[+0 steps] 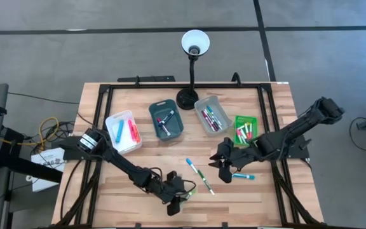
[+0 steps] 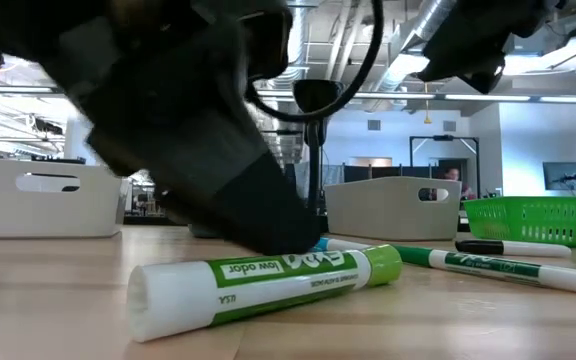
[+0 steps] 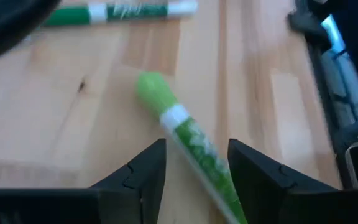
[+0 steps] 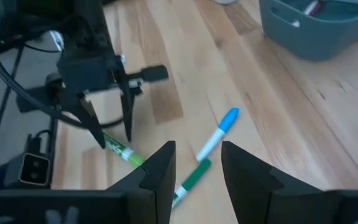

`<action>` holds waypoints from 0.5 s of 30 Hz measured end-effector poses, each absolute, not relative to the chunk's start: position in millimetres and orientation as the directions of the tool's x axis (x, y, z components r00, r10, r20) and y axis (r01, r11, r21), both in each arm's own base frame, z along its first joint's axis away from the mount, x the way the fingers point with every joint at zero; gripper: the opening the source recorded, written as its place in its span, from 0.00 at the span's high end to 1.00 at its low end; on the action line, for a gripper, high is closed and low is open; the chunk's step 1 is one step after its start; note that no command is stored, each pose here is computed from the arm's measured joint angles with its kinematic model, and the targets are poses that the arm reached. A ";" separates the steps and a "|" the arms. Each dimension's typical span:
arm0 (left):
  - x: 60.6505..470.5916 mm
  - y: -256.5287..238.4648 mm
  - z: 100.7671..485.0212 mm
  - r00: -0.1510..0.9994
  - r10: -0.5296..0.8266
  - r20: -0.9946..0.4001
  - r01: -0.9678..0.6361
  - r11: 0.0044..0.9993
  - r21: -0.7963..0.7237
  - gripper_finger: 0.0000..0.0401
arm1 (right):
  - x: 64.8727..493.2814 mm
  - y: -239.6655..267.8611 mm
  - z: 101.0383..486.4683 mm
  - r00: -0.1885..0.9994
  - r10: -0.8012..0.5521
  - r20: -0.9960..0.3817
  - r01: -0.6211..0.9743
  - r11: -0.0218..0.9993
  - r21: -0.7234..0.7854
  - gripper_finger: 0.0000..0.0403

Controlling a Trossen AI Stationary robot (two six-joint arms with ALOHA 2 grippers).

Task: Pick & Place Markers
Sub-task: Put the light green big marker pen into the blue bin

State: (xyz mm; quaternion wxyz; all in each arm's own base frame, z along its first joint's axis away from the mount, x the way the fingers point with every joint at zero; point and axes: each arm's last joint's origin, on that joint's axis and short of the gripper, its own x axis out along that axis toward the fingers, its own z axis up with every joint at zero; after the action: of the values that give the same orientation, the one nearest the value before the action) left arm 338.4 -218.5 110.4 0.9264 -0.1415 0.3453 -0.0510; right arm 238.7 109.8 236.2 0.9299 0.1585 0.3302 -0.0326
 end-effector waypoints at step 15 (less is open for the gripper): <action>335.6 -218.2 92.8 0.730 -0.129 -0.671 -0.043 0.972 -0.233 0.59 | 243.5 112.0 223.7 0.746 0.029 -0.666 0.178 0.954 0.241 0.71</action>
State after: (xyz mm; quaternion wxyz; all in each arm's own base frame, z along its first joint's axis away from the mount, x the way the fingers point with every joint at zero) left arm 335.6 -218.2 92.8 0.9227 -0.1171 0.3667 -0.0232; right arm 243.5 112.0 223.7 0.9228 0.1460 0.3543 -0.0403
